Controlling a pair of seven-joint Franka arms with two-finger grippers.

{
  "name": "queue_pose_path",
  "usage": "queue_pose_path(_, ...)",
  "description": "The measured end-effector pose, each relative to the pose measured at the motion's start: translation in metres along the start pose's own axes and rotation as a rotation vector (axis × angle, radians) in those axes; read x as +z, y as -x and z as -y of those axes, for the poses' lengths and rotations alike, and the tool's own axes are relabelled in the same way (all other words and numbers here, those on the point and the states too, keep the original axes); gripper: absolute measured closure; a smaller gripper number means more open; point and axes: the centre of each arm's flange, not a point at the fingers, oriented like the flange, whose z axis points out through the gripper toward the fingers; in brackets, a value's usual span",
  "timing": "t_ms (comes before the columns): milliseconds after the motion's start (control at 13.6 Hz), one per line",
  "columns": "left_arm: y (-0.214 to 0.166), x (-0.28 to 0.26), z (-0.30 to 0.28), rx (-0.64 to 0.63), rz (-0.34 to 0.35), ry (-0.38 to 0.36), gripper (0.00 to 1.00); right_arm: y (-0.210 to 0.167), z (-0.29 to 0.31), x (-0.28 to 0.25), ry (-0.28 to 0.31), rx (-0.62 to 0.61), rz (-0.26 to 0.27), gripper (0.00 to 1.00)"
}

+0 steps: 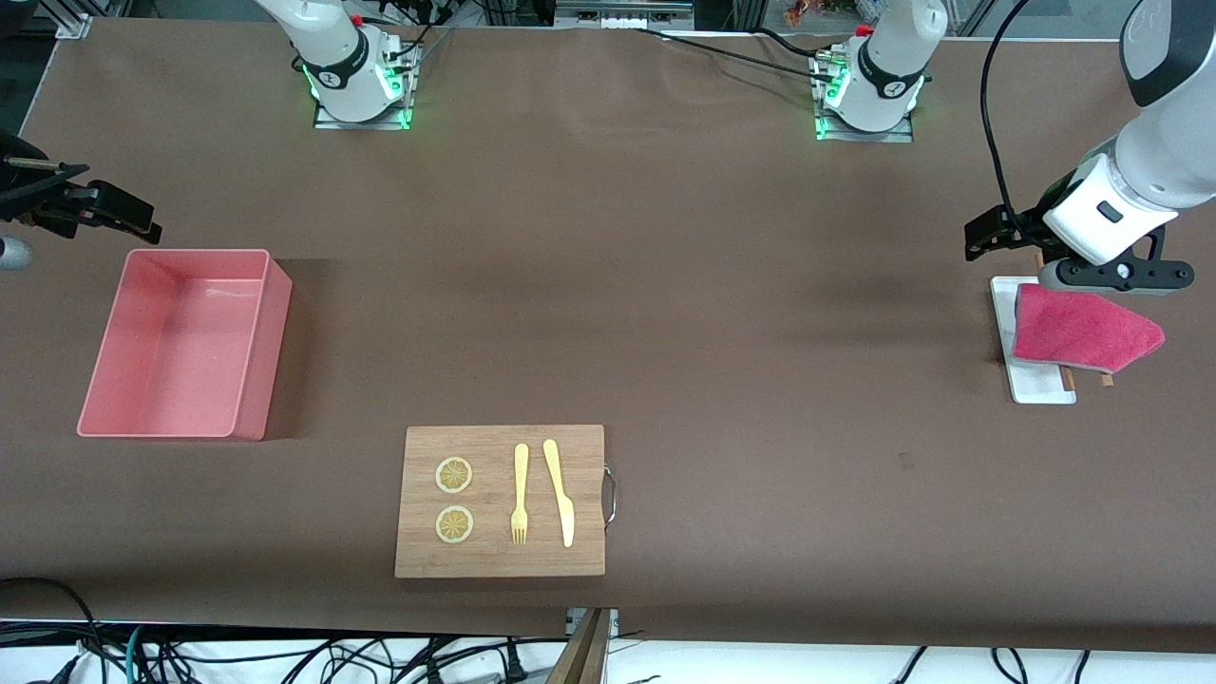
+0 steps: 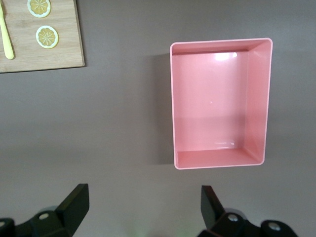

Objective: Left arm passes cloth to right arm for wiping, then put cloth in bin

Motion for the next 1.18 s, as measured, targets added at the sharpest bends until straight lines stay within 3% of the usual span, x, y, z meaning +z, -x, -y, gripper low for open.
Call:
queue_pose_path(663, 0.001, 0.001, -0.002, 0.003, 0.014, -0.001, 0.0, 0.0, 0.0, 0.0, 0.0, 0.0, 0.0, 0.0)
queue_pose_path(958, 0.01, 0.009, -0.023, 0.044, 0.088, -0.011, 0.0, 0.0, 0.0, 0.0, 0.0, 0.0, 0.0, 0.0)
queue_pose_path(1179, -0.005, 0.049, -0.018, 0.106, 0.186, -0.06, 0.0, 0.0, -0.001, 0.0, 0.0, 0.001, 0.0, 0.0)
